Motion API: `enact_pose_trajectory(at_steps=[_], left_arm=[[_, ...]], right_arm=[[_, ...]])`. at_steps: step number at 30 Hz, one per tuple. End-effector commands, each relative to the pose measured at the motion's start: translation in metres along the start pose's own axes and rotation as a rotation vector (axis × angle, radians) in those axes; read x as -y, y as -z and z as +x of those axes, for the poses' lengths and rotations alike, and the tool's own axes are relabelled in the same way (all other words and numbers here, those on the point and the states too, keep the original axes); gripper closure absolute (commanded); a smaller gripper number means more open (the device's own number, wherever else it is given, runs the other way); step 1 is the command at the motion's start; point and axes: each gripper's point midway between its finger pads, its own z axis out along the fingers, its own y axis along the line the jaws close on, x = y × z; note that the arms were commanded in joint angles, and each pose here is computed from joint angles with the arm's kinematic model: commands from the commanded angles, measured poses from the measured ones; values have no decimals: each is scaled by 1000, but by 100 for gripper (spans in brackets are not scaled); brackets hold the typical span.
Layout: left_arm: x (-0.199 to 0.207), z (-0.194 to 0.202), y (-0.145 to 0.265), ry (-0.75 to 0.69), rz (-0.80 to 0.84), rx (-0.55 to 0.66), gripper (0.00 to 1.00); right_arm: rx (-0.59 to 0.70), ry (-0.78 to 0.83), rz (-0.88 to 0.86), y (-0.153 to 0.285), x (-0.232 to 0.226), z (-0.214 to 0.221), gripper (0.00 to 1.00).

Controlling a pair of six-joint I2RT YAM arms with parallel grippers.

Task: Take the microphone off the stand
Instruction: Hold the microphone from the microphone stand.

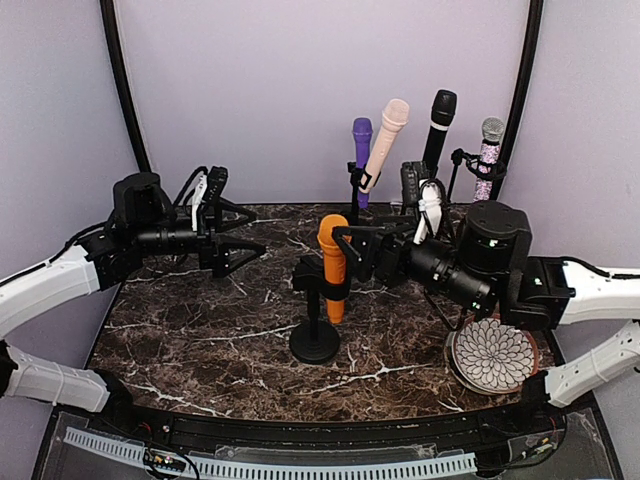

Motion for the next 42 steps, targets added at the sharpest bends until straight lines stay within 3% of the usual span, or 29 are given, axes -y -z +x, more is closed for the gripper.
enact_pose_trajectory(at_steps=[1, 10, 15, 20, 25, 32, 42], left_arm=[[-1, -4, 5, -17, -35, 4, 1], [-1, -8, 7, -12, -45, 12, 1], [0, -10, 7, -4, -39, 17, 1], [1, -11, 7, 3, -29, 20, 1], [2, -12, 8, 7, -26, 23, 1], [7, -12, 8, -3, -2, 24, 1], [24, 8, -3, -34, 105, -46, 1]], right_arm=[[-21, 9, 159, -15, 11, 2, 6], [-40, 125, 289, -35, -7, 1, 8], [-33, 121, 415, -37, 7, 7, 13], [-38, 133, 430, -42, 7, 12, 21], [-33, 139, 419, -47, 3, 12, 37], [-13, 169, 387, -50, -1, 14, 69], [87, 258, 54, -51, -18, 5, 89]])
